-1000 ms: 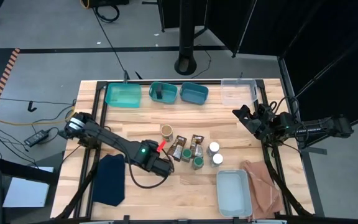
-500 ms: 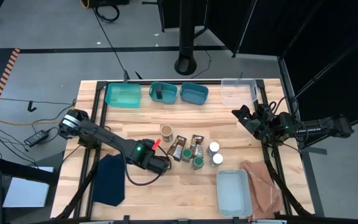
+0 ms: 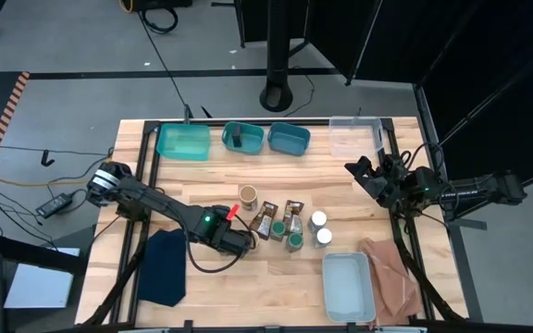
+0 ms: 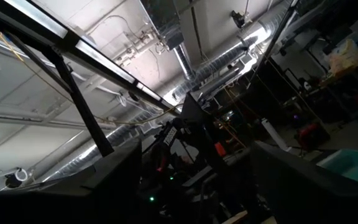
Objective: Sort spices by type
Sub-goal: Put the black seasoning can into the green bin
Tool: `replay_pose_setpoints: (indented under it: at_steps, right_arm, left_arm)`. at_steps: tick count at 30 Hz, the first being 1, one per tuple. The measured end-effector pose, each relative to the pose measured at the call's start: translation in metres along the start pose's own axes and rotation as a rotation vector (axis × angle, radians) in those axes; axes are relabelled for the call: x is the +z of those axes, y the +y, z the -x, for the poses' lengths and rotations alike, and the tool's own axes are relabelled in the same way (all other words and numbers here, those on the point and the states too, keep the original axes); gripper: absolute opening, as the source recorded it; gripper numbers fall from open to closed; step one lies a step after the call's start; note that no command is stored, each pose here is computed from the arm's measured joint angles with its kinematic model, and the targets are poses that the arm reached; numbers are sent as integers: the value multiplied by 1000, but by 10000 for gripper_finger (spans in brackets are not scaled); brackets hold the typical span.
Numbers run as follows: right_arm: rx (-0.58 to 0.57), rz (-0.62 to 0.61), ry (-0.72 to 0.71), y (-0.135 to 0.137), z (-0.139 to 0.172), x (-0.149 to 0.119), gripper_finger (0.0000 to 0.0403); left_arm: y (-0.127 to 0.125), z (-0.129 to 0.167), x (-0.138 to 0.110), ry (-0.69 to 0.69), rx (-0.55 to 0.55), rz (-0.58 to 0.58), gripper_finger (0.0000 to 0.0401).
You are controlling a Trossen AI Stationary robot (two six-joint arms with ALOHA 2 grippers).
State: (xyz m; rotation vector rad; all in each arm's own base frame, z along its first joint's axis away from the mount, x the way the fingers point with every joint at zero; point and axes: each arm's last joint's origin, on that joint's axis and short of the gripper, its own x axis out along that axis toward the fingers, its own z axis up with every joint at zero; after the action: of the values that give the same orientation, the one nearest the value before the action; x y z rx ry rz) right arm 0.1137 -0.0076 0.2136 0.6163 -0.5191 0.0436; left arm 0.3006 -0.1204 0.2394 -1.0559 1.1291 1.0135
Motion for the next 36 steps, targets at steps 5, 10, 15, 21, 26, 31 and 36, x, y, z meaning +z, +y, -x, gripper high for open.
replay_pose_setpoints:
  at_steps: [5,10,15,21,26,31,36]
  right_arm:
    - [0,0,-1,0,0,0,307]
    - [0,0,0,0,0,0,307]
    - [-2,0,-1,0,0,0,307]
    - [-15,0,-11,0,0,0,307]
    - [-16,0,-11,0,0,0,307]
    - [-16,0,-11,0,0,0,307]
    - [-16,0,-11,0,0,0,307]
  left_arm:
    - [3,-11,-1,24,-31,10,235]
    - [9,-15,-1,32,-52,32,235]
    - [10,-19,-1,43,-62,33,234]
    - [11,-19,1,37,-50,16,230]
    - [12,-20,1,36,-38,12,197]
    - [12,-20,1,28,-38,-3,162]
    - [13,-20,3,24,-27,-11,148]
